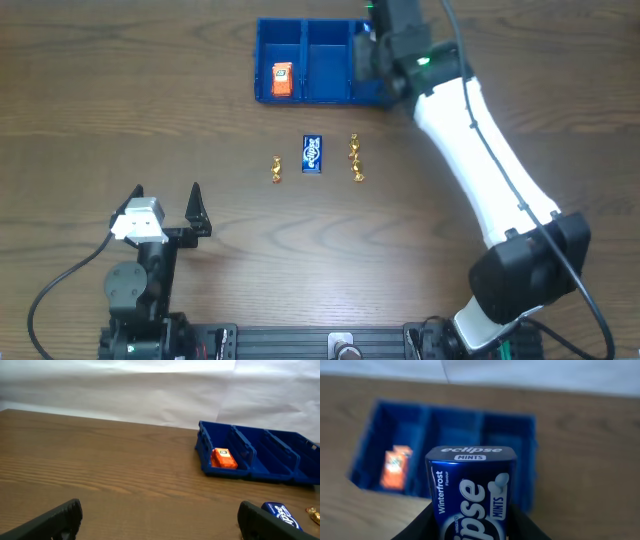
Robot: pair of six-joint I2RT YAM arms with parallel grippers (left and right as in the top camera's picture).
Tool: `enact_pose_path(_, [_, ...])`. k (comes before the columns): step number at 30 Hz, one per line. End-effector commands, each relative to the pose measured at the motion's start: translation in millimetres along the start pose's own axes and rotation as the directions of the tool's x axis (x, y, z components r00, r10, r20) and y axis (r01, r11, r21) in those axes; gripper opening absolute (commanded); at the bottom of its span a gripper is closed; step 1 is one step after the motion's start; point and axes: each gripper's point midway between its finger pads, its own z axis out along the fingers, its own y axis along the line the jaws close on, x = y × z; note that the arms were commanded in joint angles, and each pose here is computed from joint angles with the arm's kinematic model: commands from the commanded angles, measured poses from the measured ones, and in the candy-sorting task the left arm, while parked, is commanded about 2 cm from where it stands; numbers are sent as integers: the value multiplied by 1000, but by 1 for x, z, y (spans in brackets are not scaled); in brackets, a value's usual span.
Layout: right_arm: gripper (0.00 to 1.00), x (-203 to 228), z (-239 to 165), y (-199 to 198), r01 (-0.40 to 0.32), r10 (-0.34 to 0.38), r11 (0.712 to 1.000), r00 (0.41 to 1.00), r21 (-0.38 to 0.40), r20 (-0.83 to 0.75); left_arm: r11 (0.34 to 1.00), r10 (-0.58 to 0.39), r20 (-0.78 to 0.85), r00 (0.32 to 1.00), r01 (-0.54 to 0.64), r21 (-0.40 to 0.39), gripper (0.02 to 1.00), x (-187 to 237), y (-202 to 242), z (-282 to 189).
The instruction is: Sort Candies Into Trays
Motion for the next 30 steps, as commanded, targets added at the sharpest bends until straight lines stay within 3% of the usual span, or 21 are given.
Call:
enact_pose_path(1, [36,-14,3,29,-31,23,997,993,71,112,1000,-8,-52,999,7,-12,998,15,3,0])
enact_pose_path(14, [36,37,105,58,-6,2,996,999,92,37,1000,-8,-52,999,7,-12,998,16,3,0])
enact_pose_path(25, [38,35,121,48,-51,45,993,997,105,58,1000,-8,-52,999,7,-12,996,15,3,0])
enact_pose_path(28, [102,36,122,48,-52,46,993,997,105,58,1000,-8,-52,999,7,-12,998,16,3,0])
enact_pose_path(30, [198,34,123,49,-55,49,993,997,101,66,1000,-8,-52,999,7,-12,998,15,3,0])
